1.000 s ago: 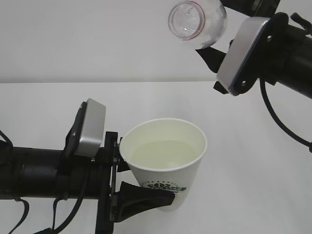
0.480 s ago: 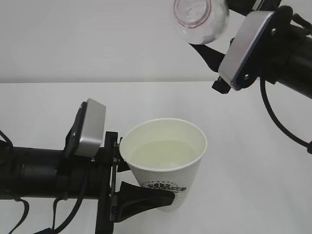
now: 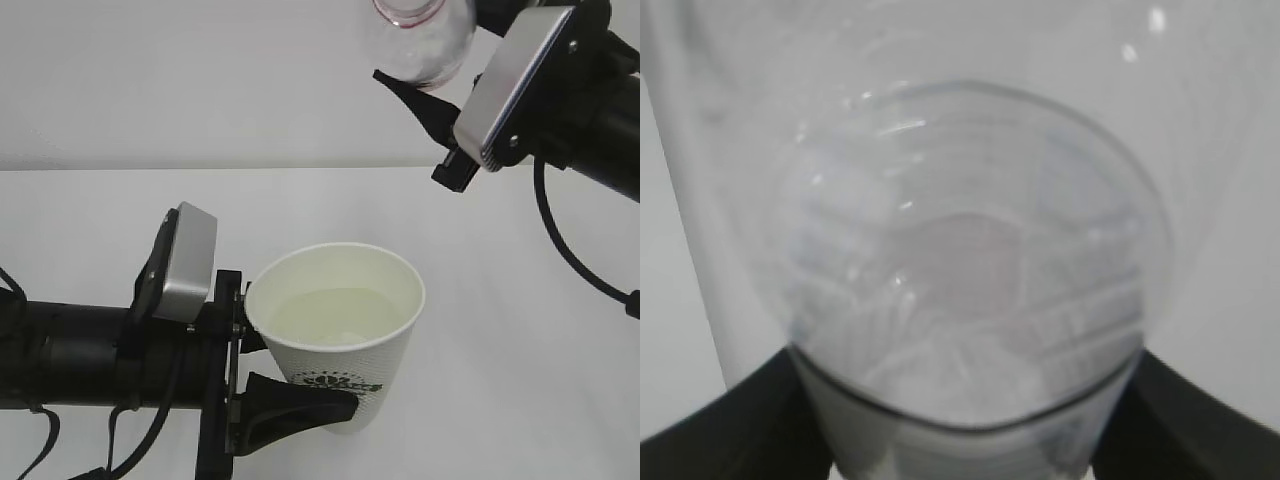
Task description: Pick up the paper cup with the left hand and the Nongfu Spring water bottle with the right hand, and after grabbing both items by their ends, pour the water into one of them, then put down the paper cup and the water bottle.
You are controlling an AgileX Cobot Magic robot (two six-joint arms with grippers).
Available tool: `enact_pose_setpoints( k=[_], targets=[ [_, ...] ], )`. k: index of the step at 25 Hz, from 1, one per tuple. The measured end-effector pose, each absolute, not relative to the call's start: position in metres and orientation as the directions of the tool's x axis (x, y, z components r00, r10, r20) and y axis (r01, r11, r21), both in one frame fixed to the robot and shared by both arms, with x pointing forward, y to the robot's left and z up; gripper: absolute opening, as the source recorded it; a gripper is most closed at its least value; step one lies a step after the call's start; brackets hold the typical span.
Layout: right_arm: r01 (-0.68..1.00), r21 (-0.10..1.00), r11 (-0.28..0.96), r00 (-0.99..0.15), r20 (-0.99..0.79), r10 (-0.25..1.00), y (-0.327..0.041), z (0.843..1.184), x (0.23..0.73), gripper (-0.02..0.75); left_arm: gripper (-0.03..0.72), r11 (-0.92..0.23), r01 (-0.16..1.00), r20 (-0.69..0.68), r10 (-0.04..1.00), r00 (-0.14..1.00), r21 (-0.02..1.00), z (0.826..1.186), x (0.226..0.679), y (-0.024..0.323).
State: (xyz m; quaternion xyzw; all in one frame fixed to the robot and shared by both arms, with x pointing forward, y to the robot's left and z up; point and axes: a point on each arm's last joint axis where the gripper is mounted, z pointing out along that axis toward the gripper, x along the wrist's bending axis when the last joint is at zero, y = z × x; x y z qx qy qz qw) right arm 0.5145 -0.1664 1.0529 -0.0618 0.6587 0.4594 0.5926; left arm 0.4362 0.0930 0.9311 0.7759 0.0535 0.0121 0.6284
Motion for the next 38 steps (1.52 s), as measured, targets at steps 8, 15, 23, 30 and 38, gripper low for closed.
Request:
enact_pose_setpoints(
  k=[8,15,23,30,38],
  targets=[
    [-0.603,0.591,0.535,-0.335,-0.797,0.503,-0.1664,1.0529,0.5145,0.493,0.458,-0.204,0.068,-0.048,0.098,0.994,0.977,0.9311,0.4362,0.0930],
    [-0.589,0.624,0.513,-0.360,-0.771,0.525,-0.1664,1.0529,0.5145,0.494,0.456,-0.204,0.068,-0.048,0.098,0.994,0.977,0.9311,0.4362,0.0930],
    [-0.551,0.697,0.460,-0.415,-0.707,0.573,-0.1664,1.0529,0.5145,0.493,0.453,-0.204,0.068,-0.048,0.098,0.994,0.977,0.9311,0.4362,0.0930],
    [-0.514,0.753,0.411,-0.460,-0.646,0.609,-0.1664,1.0529,0.5145,0.493,0.453,-0.204,0.068,-0.048,0.098,0.994,0.977,0.9311,0.4362,0.0930],
    [-0.475,0.805,0.356,-0.501,-0.580,0.642,-0.1663,1.0531,0.5145,0.493,0.453,-0.204,0.068,-0.048,0.098,0.994,0.977,0.9311,0.4362,0.0930]
  ],
)
